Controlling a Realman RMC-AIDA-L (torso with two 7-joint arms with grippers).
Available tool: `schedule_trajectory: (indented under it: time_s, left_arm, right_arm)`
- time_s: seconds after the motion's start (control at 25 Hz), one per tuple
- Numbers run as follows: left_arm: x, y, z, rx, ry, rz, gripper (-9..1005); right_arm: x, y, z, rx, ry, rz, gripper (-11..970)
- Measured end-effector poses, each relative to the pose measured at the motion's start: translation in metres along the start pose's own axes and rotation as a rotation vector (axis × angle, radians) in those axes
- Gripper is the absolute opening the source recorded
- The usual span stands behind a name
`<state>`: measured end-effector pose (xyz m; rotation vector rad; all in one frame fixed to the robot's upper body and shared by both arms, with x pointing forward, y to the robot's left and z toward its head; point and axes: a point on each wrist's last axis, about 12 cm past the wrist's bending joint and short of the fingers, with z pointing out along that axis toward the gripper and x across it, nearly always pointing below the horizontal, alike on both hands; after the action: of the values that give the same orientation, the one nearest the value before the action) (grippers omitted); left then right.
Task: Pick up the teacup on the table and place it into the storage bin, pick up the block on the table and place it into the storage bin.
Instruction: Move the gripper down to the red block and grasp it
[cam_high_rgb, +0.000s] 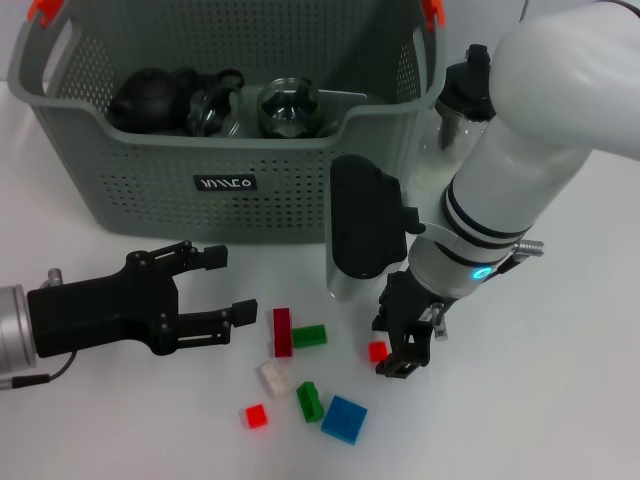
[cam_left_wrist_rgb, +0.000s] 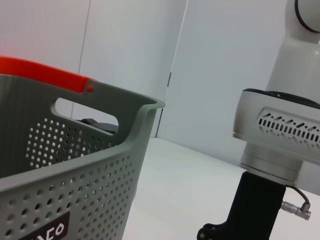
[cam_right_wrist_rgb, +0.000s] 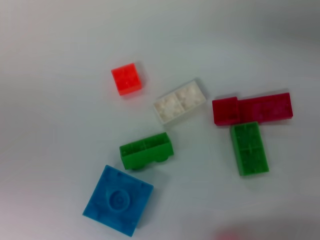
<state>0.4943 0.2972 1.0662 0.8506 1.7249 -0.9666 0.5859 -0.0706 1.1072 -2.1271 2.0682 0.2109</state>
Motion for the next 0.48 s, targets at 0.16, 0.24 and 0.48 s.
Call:
schedule_trajectory:
  time_s: [0.16,0.24,0.48]
  left_arm:
    - [0.0003,-0.0001,-0.0002,0.0,0.0,0.0,858]
    - [0.0003,-0.0001,-0.0003,-0.001,0.001,0.0,858]
    - [-0.0001,0.0002,-0.0004,-0.001,0.001,0.002,858]
  right_arm:
    - [-0.0004,0.0001,0.0,0.001,-0.001,-0.001,624]
    - [-0.0003,0.0001,0.0002,0.001,0.0,-0.001,543]
    - [-0.0014,0.0013,0.0002,-0.004,0.001,-0.007,295]
